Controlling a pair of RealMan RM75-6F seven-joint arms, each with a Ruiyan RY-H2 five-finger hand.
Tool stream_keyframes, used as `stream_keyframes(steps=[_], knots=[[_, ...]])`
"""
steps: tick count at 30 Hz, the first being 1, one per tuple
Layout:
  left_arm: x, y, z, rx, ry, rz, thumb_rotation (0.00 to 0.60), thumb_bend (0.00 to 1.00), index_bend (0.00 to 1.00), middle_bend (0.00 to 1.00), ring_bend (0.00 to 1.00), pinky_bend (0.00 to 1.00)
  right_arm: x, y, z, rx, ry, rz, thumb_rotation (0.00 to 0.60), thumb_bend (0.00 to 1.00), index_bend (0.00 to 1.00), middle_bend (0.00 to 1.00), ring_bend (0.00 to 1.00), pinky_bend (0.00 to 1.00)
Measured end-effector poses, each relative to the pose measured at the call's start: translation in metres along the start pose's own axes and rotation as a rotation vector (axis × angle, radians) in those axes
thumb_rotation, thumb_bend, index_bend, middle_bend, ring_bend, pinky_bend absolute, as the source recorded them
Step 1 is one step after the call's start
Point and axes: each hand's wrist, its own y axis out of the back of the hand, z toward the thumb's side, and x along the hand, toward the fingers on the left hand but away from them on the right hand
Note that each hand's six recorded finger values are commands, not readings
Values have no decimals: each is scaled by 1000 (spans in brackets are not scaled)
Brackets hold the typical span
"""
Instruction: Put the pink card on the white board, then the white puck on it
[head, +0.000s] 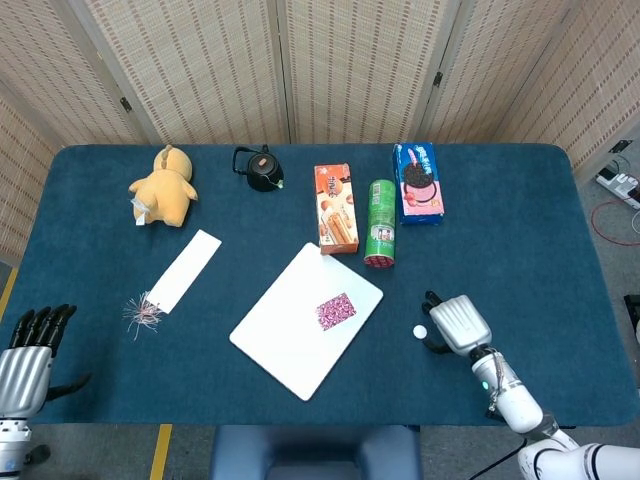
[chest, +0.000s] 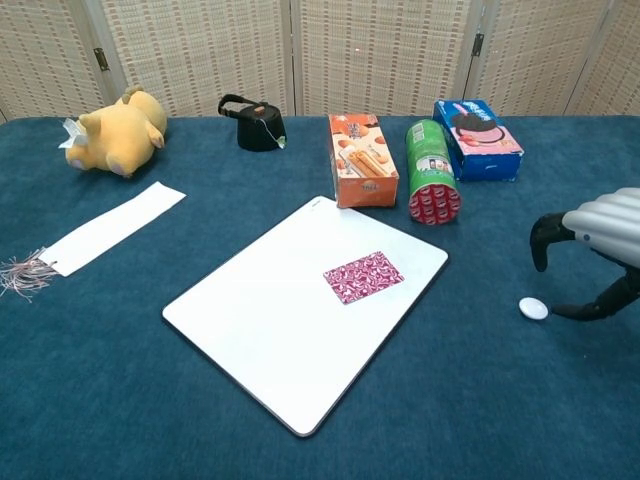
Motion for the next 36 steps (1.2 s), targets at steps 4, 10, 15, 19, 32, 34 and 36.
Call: stream_keyframes(steps=[4,10,15,19,32,34,36], knots=[[-1,0,-3,0,10,-2,600,165,115,123,96,45,-5,-14,3,6,8,16,401,299,385,256,890,816],[-2,0,-4,-1,12,-1,600,165,115,123,96,45,-9,-22,8,4,16,24,399,299,418,256,889,816],[-2,0,-5,-3,15,1,600,165,115,123,96,45,-11,-23,8,0,11,22,400,300,444,260,889,816],[-3,-1,-6,-3,18,-1,600,165,115,123,96,45,-13,-23,6,-7,1,24,401,299,448,264,889,816],[-2,-2,-7,-3,20,-3,600,165,115,123,96,45,-19,-22,9,-25,8,29,403,301,458,279,889,816],[-3,-2,-7,-3,22,-4,600,165,115,123,96,45,-20,-22,10,-24,9,31,403,305,464,282,890,816],[-3,-2,-9,-3,25,-5,600,165,115,122,96,45,-20,-23,11,-26,10,33,405,315,469,285,891,816]])
